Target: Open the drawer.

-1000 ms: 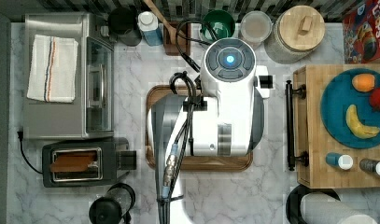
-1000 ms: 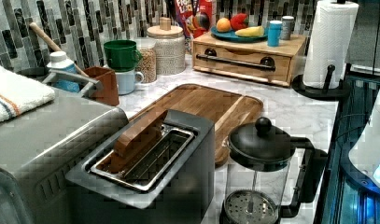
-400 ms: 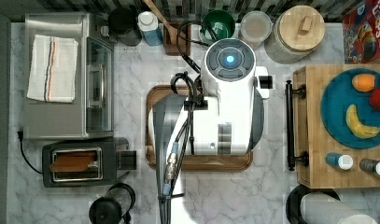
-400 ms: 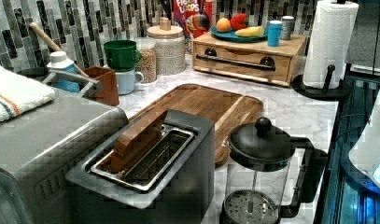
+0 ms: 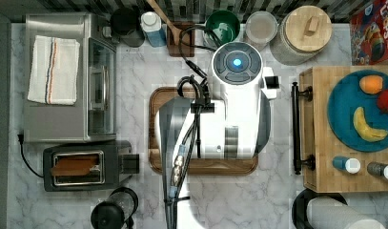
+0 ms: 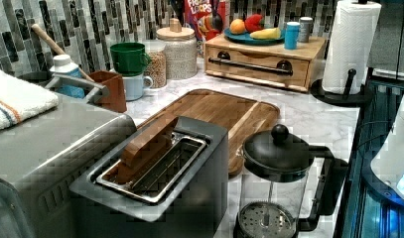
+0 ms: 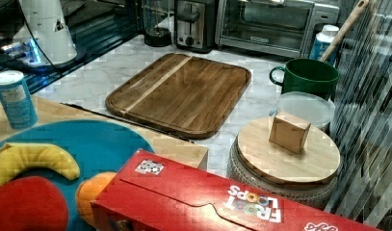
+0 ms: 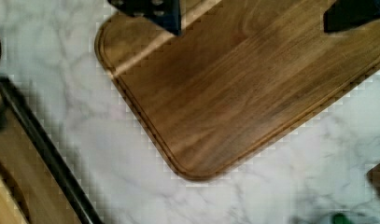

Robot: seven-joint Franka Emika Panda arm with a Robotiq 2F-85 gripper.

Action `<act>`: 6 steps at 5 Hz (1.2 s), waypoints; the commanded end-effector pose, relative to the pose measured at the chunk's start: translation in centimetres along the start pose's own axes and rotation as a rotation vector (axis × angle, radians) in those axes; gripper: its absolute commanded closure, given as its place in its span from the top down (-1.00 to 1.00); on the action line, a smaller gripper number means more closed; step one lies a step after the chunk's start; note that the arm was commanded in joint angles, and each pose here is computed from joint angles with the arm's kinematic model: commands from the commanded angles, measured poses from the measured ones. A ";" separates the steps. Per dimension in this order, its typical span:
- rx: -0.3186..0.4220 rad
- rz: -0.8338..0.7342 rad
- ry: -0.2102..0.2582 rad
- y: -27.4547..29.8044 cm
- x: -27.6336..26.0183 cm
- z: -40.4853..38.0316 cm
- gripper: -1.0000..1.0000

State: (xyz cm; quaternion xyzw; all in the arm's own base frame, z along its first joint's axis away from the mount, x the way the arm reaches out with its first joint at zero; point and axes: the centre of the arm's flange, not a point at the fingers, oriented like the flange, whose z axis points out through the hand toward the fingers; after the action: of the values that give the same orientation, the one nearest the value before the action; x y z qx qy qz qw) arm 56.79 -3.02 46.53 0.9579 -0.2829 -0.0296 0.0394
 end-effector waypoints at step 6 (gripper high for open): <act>-0.140 -0.690 0.041 13.2 8.3 8.8 1.00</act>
State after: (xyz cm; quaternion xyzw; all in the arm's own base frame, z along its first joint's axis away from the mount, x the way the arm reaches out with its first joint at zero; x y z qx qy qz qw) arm 55.80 -18.25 38.57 0.9954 0.0274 -0.0430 0.0812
